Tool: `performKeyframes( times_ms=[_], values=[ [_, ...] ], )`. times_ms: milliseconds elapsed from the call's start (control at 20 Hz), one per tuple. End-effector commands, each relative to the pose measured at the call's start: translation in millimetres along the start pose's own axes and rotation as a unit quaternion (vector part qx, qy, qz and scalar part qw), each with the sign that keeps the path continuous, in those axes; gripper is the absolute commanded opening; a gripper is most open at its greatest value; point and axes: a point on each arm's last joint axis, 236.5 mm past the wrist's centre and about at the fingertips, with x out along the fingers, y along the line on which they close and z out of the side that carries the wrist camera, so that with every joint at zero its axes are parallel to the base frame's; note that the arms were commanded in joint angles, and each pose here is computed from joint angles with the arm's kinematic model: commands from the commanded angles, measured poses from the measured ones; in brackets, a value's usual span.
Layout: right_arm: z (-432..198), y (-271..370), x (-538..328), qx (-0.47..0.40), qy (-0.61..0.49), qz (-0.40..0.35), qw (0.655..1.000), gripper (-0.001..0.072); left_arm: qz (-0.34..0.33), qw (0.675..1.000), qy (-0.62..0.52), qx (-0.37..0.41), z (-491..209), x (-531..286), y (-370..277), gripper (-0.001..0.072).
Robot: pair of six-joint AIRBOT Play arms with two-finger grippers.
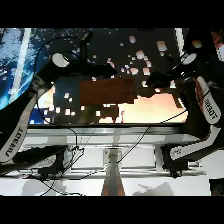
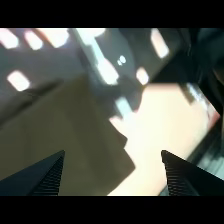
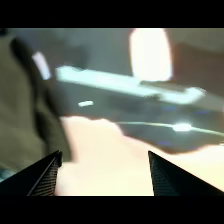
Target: Fold the clothes and pants, and hang the long-sleeved shirts on hangers.
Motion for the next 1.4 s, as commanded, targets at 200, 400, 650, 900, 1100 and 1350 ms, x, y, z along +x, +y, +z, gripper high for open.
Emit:
performKeyframes(
  times_ms=[200,400,650,900,1100,1350],
  values=[
    [-26.3,102.4,104.8,0.003,-0.019,0.112,0.994,0.0692,0.014,1.0,-0.013,-0.015,11.7,-29.4,23.4,0.0693],
    [-22.6,164.8,126.3,-0.098,-0.046,0.098,0.989,0.0366,0.011,1.0,-0.007,-0.015,8.8,-30.0,22.3,0.0693],
    [10.7,209.8,82.8,-0.237,-0.092,0.059,0.965,0.001,0.032,0.999,-0.022,-0.016,18.4,-61.8,39.6,0.0414],
    [58.6,212.5,-68.1,-0.257,-0.233,-0.007,0.938,0.001,0.111,0.992,-0.051,-0.019,24.1,-160.3,87.9,0.0017],
    [46.7,174.8,-216.5,-0.195,-0.347,-0.073,0.914,0.001,0.275,0.961,-0.02,0.011,-2.4,-239.9,151.1,0.0017],
    [-40.4,87.0,-395.6,-0.077,-0.49,-0.247,0.833,0.0011,0.348,0.937,0.019,0.017,-22.2,-271.8,183.5,0.0018]
  ],
)
